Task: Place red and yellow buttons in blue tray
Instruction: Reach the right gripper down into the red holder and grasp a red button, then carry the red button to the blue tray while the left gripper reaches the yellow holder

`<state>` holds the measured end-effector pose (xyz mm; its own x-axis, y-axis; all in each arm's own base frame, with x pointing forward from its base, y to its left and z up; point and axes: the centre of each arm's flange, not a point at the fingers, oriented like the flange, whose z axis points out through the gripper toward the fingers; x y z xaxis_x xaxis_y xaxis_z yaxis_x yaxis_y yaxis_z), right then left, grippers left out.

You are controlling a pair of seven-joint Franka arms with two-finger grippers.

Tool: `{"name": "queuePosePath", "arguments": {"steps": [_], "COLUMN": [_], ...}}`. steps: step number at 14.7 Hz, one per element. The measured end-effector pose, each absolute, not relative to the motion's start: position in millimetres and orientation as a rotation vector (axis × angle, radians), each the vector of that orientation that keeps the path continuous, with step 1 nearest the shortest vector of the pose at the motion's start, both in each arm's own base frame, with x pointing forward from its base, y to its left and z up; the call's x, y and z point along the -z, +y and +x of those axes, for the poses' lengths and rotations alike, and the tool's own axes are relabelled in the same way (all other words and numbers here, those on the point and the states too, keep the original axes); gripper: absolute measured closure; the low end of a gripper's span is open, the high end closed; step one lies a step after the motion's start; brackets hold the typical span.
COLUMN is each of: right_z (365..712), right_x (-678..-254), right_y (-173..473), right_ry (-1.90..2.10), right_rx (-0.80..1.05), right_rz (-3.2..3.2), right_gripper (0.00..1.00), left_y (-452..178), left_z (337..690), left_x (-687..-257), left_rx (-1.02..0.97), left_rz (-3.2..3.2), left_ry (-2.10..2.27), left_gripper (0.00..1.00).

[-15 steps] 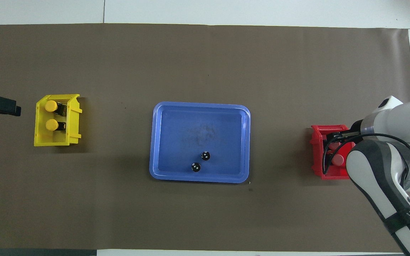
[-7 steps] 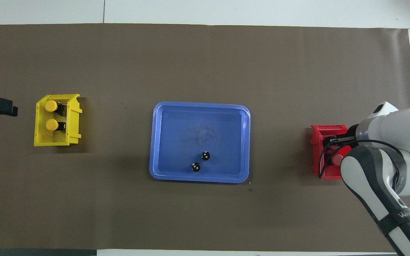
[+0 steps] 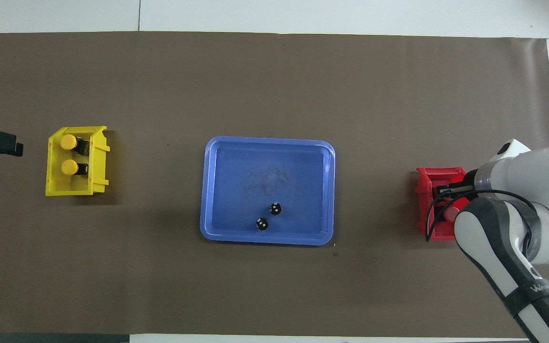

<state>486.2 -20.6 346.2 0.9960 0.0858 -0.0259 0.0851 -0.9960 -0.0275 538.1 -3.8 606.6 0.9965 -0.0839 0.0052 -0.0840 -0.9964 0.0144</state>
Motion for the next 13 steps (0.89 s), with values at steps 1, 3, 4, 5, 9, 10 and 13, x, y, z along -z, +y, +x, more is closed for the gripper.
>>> {"name": "queuePosePath", "arguments": {"steps": [1, 3, 4, 5, 9, 10, 13], "right_z": [486.4, 488.7, 493.0, 500.5, 543.1, 554.8, 589.8], "right_x": [-346.7, -352.0, -361.3, -376.6, -457.8, -475.7, -511.9], "right_y": [-20.6, -20.8, -21.5, -22.7, -21.9, -16.8, 43.7], "right_ry": [-0.137, -0.174, -0.195, -0.210, -0.233, -0.225, -0.088], "right_rx": [-0.041, -0.060, -0.089, -0.119, -0.174, -0.164, -0.092], "right_rz": [-3.112, -3.108, -3.103, -3.098, -3.089, -3.086, -3.067], "right_gripper": [0.59, 0.59, 0.59, 0.59, 0.59, 0.59, 0.59], "left_y": [-2.2, 0.1, 0.2, 0.2, 0.1, 0.1, 0.1], "left_z": [538.1, 538.2, 538.2, 538.2, 538.1, 538.0, 538.0], "left_x": [-606.6, -606.7, -606.7, -606.7, -606.6, -606.5, -606.5], "left_rx": [-0.008, -0.010, -0.010, -0.010, -0.007, -0.007, -0.007], "left_rz": [3.124, 3.125, 3.125, 3.125, 3.125, 3.125, 3.125], "left_ry": [-0.127, -0.120, -0.120, -0.120, -0.120, -0.120, -0.120], "left_gripper": [0.00, 0.00, 0.00, 0.00, 0.00, 0.00, 0.00]}}
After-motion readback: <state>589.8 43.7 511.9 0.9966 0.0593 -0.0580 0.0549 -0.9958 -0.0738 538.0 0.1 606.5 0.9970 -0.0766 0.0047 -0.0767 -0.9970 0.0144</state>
